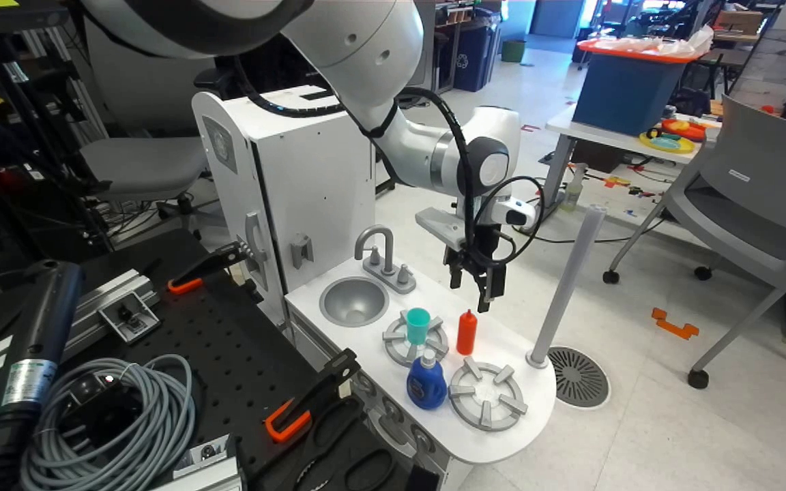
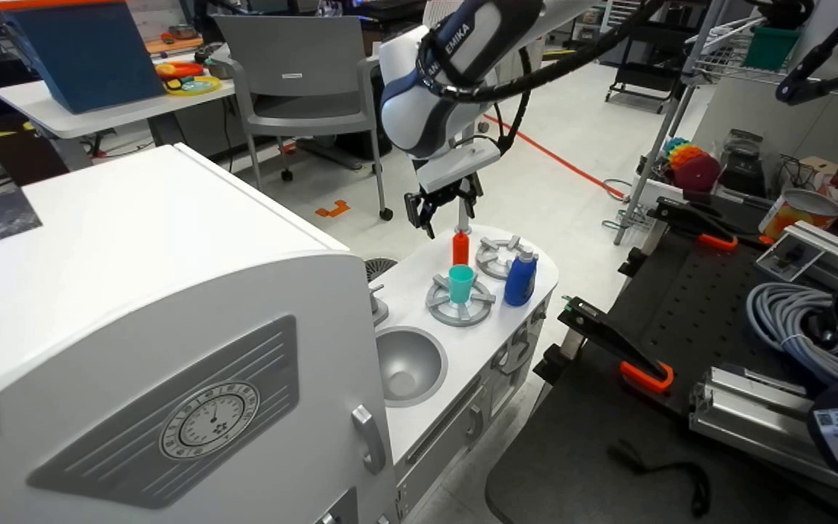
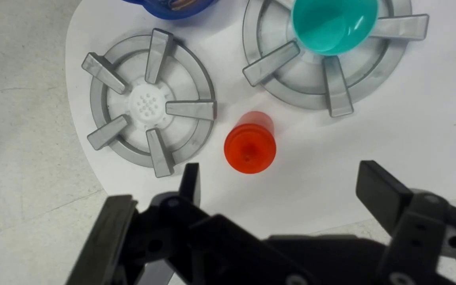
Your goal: Pick up the sauce bottle and put in the light blue cup.
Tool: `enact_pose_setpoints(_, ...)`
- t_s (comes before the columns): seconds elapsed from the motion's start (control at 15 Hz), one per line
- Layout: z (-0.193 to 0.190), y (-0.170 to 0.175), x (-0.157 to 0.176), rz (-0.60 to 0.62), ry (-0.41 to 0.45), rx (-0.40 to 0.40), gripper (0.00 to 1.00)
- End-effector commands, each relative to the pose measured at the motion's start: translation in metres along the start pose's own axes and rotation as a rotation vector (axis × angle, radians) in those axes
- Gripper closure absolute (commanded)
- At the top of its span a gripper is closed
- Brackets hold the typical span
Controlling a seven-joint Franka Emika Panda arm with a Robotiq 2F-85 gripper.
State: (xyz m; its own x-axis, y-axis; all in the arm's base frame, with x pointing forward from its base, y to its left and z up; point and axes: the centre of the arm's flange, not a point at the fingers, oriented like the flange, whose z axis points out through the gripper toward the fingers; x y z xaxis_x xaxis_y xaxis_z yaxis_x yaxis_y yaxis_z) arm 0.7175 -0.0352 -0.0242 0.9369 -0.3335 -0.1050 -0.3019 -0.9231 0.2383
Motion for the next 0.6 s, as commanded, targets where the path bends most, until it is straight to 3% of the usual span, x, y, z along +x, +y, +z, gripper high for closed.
enact_pose_setpoints(0.0, 0.017, -0.016, 0.030, 0.002, -0.012, -0.050, 0.00)
enact_pose_setpoints(0.53, 0.042, -0.010, 0.027, -0.004, -0.041, -0.119, 0.00)
